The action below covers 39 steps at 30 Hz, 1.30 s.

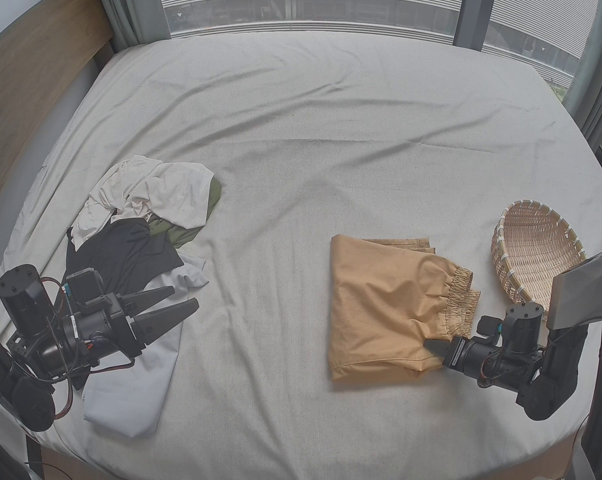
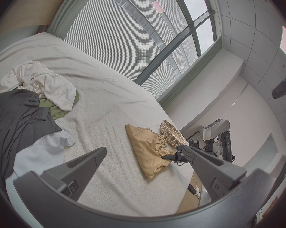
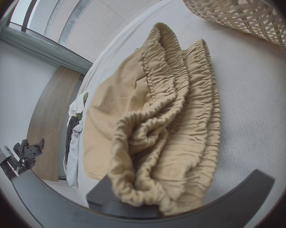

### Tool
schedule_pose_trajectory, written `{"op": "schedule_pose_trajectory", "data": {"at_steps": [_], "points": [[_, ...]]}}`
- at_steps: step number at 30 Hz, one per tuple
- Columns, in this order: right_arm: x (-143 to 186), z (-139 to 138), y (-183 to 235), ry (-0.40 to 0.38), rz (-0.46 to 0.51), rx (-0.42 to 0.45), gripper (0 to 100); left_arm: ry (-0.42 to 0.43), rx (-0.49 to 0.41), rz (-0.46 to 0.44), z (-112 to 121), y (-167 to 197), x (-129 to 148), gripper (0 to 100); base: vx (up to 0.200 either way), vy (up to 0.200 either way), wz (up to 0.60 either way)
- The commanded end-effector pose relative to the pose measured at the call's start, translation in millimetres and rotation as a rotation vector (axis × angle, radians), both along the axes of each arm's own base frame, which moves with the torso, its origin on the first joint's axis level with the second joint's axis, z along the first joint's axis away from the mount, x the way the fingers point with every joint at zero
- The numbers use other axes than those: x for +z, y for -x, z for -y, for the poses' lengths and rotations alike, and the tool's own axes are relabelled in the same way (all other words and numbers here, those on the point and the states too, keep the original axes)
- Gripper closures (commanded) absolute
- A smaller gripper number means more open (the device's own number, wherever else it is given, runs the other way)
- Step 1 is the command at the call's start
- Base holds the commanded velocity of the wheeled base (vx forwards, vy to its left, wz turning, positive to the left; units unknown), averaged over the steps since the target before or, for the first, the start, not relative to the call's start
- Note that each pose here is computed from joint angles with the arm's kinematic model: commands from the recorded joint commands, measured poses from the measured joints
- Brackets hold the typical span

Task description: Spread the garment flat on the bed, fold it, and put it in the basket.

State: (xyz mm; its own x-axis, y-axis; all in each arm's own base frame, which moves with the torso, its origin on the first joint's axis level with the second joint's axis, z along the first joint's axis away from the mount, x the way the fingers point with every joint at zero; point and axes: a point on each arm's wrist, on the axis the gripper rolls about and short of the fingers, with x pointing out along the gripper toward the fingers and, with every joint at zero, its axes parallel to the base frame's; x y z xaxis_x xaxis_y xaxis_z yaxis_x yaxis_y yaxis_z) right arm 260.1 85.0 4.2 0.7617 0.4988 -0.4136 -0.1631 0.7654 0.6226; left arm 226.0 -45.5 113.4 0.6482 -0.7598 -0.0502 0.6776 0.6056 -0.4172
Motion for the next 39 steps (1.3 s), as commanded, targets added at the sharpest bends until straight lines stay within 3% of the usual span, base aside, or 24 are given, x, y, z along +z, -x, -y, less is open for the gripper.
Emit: {"op": "schedule_pose_trajectory", "data": {"at_steps": [1,8,29,39], "points": [[39.9,-15.9,11.2,-0.050,0.133,0.068,100,-0.003,0.003,-0.013,0.5,-1.9,-3.4,0,0.000,0.000,0.00],[85.6,-28.3,31.4,-0.115,0.291,0.142,100,-0.003,0.000,-0.011,1.2,-1.6,-3.1,0,0.000,0.000,0.00],[141.8,-37.2,65.6,-0.218,0.506,0.269,100,-0.004,0.000,-0.012,1.8,-1.2,-3.3,0,0.000,0.000,0.00],[154.7,-33.5,67.8,-0.233,0.565,0.262,100,-0.005,-0.002,-0.012,2.1,-0.8,-3.6,0,0.000,0.000,0.00]]}}
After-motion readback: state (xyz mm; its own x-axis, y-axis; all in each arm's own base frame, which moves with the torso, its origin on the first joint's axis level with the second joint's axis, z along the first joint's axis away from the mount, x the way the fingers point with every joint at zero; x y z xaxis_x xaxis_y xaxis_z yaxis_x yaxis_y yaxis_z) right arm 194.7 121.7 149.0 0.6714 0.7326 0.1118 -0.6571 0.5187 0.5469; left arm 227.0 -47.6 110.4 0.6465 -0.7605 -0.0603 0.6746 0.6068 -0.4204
